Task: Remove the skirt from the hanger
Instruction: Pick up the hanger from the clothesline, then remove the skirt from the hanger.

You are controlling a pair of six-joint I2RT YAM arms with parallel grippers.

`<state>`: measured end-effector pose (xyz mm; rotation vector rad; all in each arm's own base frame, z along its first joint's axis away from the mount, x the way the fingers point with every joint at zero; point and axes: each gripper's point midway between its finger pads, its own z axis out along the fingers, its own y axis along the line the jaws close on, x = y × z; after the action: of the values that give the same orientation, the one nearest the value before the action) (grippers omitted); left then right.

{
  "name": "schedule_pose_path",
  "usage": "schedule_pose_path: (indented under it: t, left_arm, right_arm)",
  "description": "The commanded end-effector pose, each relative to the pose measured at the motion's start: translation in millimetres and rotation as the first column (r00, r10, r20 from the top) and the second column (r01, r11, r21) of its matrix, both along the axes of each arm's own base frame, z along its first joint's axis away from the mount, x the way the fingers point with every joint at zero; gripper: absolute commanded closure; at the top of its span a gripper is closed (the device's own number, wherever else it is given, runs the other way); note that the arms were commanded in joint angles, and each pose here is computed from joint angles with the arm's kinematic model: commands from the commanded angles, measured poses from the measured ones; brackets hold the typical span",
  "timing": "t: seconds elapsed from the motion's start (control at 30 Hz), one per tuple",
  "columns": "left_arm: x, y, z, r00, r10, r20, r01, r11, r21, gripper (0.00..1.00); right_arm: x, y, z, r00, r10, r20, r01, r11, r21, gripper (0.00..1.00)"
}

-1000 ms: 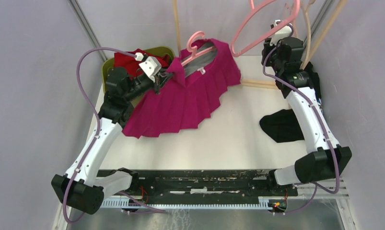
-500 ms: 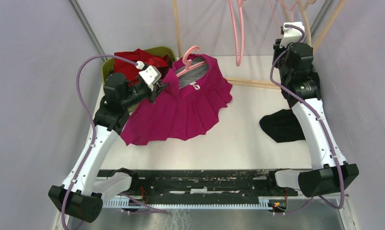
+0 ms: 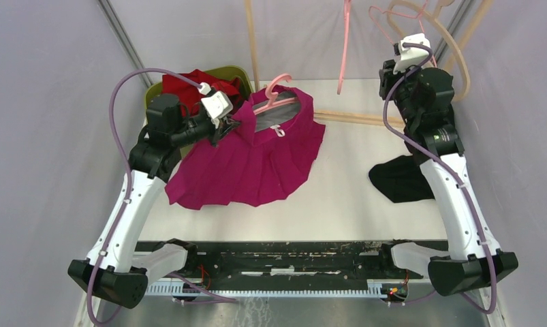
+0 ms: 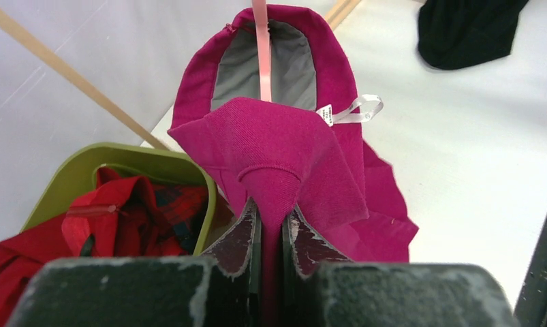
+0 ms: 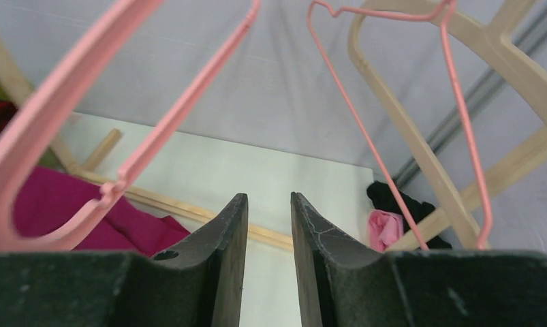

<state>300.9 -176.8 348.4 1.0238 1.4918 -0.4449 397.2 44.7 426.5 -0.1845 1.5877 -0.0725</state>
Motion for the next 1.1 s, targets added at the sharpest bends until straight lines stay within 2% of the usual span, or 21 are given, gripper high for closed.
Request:
schedule_pose_path:
  t: [0.0, 0.2, 0.37, 0.5, 0.67, 0.83, 1.07]
  left_arm:
    - [-20.8, -11.8, 63.5, 0.972, -0.142, 0.187, 0.146, 0.989, -0.01, 0.97]
    - [-28.9, -16.3, 53.5, 0.972, -0.194, 0.132, 0.196, 0.981, -0.001, 0.97]
    - [-34.8, -16.8, 49.3, 0.97, -0.214, 0.112, 0.215, 0.977, 0.006, 0.97]
    - [-43.1, -22.1, 52.5, 0.961, -0.257, 0.098, 0.261, 0.965, -0.021, 0.97]
    - [-53.2, -30.7, 61.0, 0.942, -0.323, 0.088, 0.329, 0.942, -0.065, 0.97]
    - [-64.0, -37.7, 66.7, 0.918, -0.387, 0.084, 0.394, 0.913, -0.107, 0.97]
    - [-60.9, -42.9, 49.5, 0.907, -0.418, 0.046, 0.421, 0.898, -0.131, 0.97]
  right_arm:
    - [-35.1, 32.0, 38.6, 0.977, 0.177, 0.119, -0.177, 0.984, -0.01, 0.64]
    - [-81.7, 71.4, 48.4, 0.915, 0.379, 0.138, -0.375, 0.925, -0.058, 0.62]
    - [-115.1, 115.4, 18.4, 0.815, 0.579, 0.012, -0.579, 0.815, 0.009, 0.61]
    - [-129.0, 143.3, -16.5, 0.723, 0.683, -0.1, -0.679, 0.73, 0.08, 0.62]
    - [-127.5, 159.5, -39.2, 0.665, 0.726, -0.172, -0.726, 0.683, 0.08, 0.61]
    - [-120.1, 171.2, -47.0, 0.639, 0.744, -0.196, -0.739, 0.664, 0.114, 0.61]
    - [-125.5, 182.7, -49.5, 0.6, 0.767, -0.226, -0.762, 0.635, 0.132, 0.62]
